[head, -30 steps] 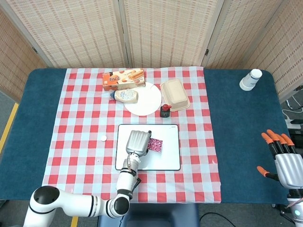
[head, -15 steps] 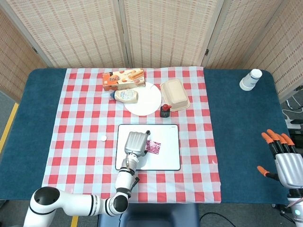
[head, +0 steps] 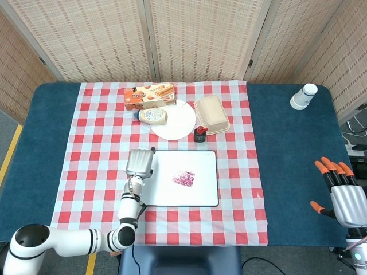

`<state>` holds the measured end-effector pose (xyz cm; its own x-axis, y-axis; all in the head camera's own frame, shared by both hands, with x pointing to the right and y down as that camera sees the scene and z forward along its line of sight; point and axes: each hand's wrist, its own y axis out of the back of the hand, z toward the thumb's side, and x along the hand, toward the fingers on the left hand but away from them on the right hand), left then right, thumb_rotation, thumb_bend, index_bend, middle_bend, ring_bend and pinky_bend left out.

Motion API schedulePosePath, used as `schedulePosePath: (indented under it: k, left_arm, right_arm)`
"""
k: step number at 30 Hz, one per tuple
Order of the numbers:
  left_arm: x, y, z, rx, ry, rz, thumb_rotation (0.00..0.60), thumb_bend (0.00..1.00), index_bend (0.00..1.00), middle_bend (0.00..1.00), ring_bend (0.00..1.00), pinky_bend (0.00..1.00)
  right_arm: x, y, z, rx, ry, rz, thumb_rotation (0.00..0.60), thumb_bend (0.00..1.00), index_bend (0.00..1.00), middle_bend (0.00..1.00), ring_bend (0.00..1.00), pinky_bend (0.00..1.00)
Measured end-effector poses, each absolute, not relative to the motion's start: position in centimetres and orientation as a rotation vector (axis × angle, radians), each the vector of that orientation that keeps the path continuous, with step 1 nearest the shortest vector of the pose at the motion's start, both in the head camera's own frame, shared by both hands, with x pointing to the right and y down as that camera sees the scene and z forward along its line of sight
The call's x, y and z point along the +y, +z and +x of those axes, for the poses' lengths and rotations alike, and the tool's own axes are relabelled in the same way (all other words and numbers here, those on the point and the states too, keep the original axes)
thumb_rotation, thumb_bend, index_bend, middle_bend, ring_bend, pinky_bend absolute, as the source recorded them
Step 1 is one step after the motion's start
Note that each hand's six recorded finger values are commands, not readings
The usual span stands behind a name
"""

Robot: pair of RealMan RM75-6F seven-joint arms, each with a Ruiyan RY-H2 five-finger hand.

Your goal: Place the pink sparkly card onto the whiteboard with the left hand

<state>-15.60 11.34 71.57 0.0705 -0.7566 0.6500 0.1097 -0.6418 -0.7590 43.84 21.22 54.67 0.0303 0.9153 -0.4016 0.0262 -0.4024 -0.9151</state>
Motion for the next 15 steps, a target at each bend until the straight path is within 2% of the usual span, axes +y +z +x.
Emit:
schedulePosePath:
  k: [7,15]
  left_arm:
    - [11.6,73.2,-21.3,0.627,-1.742,-1.625,0.600,0.25,0.35,1.00,1.00,0.99]
    - [11.4,73.6,-23.8,0.647,-1.763,-1.613,0.600,0.25,0.35,1.00,1.00,0.99]
  right_arm:
    - [21.2,54.8,43.8,-0.984,1.478,-1.544,0.600,0.00,0.12,0.03,0.00,0.10]
    - [21.2,54.8,43.8,-0.987,1.476,-1.539,0.600,0.00,0.12,0.03,0.00,0.10]
